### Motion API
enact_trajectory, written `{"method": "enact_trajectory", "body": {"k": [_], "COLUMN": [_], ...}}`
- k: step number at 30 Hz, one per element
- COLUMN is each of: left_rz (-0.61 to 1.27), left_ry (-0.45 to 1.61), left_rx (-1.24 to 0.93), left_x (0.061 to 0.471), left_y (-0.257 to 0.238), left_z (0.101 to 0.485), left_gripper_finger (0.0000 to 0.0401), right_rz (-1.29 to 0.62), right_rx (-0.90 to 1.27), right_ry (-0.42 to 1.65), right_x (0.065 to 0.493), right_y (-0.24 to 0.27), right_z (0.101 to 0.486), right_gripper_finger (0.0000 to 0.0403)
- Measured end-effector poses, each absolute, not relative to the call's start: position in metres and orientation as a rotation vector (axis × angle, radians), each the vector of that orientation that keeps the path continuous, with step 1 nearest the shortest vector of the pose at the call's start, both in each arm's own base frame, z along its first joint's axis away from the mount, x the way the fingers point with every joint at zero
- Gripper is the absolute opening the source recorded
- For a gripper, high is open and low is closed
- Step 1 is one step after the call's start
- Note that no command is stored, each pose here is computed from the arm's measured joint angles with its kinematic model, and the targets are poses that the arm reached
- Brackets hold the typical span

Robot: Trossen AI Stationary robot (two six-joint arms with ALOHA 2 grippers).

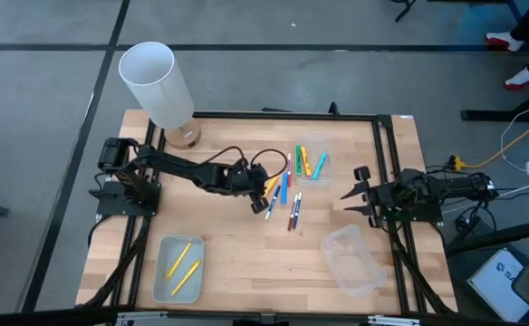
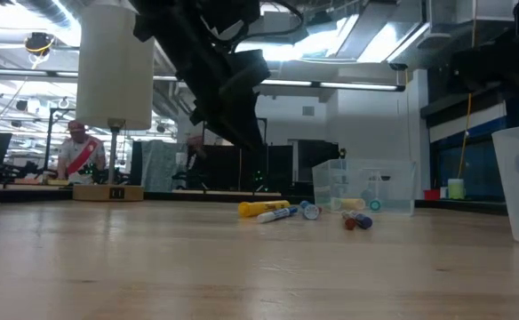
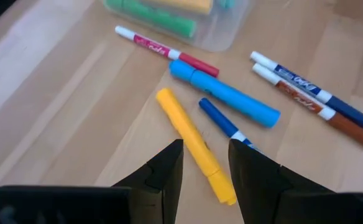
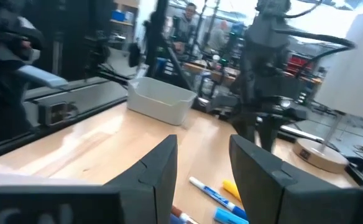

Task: Pick & Place Markers
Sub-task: Put the yellow highlighter pen into the top transparent bin

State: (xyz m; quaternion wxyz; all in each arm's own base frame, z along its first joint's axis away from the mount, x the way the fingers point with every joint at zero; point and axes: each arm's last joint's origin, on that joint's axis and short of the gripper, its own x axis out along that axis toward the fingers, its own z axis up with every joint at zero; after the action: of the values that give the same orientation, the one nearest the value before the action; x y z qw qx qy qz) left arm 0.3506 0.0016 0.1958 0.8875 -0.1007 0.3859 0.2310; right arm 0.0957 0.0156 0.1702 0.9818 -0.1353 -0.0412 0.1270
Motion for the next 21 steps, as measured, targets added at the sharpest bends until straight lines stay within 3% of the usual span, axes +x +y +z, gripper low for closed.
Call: {"method": "enact_trajectory", "body": {"k": [6, 14, 21], "left_rz": [0.484, 0.395, 0.427], "left_ry": [0.798, 0.872, 0.986], "left_rx": [-0.243, -0.245, -0.226], "left_x": [0.352, 0.370, 0.394], "left_y": [0.007, 0.008, 0.013], "left_z": [0.198, 0.195, 0.180], "left_gripper_finger": [0.0123, 0.0123, 0.0123], "right_rz": [0.125, 0.122, 0.121], "right_rx": [-0.219, -0.209, -0.187], "right_ry": [-0.061, -0.060, -0.059], "right_x": [0.096, 0.096, 0.096], "right_y": [0.012, 0.012, 0.012], "right_z": [0.170, 0.170, 0.170], "right_gripper_finger": [0.0145, 0.0145, 0.0145]}}
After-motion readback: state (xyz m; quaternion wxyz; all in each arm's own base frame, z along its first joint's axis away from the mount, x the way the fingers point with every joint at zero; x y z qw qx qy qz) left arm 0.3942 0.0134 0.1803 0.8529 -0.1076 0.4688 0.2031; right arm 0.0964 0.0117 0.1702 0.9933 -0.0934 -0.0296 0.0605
